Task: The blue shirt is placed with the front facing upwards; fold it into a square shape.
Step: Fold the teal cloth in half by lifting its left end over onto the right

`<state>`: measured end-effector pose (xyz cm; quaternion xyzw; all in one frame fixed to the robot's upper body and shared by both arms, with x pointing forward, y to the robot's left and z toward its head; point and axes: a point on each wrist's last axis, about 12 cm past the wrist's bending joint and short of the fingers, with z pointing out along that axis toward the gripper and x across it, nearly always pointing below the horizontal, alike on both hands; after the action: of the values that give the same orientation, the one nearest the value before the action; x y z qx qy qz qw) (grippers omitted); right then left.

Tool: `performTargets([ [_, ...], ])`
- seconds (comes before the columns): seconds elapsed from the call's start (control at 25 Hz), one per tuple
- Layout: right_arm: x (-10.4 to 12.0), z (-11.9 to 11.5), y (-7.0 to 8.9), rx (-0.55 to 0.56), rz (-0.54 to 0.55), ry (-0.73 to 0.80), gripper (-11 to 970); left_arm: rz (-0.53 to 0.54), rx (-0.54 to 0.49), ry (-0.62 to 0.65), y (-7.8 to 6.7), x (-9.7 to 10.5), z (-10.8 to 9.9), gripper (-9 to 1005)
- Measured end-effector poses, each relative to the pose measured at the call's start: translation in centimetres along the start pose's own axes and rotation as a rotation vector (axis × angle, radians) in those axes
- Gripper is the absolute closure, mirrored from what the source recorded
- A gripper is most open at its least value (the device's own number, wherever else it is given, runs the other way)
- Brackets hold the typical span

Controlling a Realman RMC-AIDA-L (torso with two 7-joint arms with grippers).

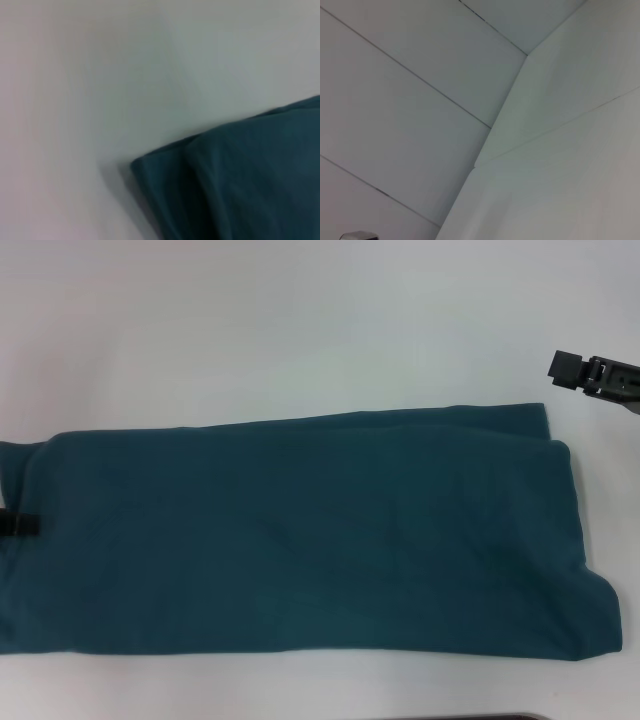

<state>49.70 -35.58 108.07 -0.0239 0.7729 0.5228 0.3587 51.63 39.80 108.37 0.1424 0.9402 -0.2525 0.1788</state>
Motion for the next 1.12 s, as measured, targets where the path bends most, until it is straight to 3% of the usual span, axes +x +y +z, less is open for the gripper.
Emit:
performTargets([
  [0.6, -0.1, 0.0, 0.0, 0.0, -0.003, 0.002, 287, 0.013, -0.001, -0.002, -0.5, -1.4, 0.3, 407],
  [1.12, 0.0, 0.0, 0.0, 0.001, 0.001, 0.001, 286, 0.005, -0.028, 0.042, -0.3, -0.9, -0.2, 407],
])
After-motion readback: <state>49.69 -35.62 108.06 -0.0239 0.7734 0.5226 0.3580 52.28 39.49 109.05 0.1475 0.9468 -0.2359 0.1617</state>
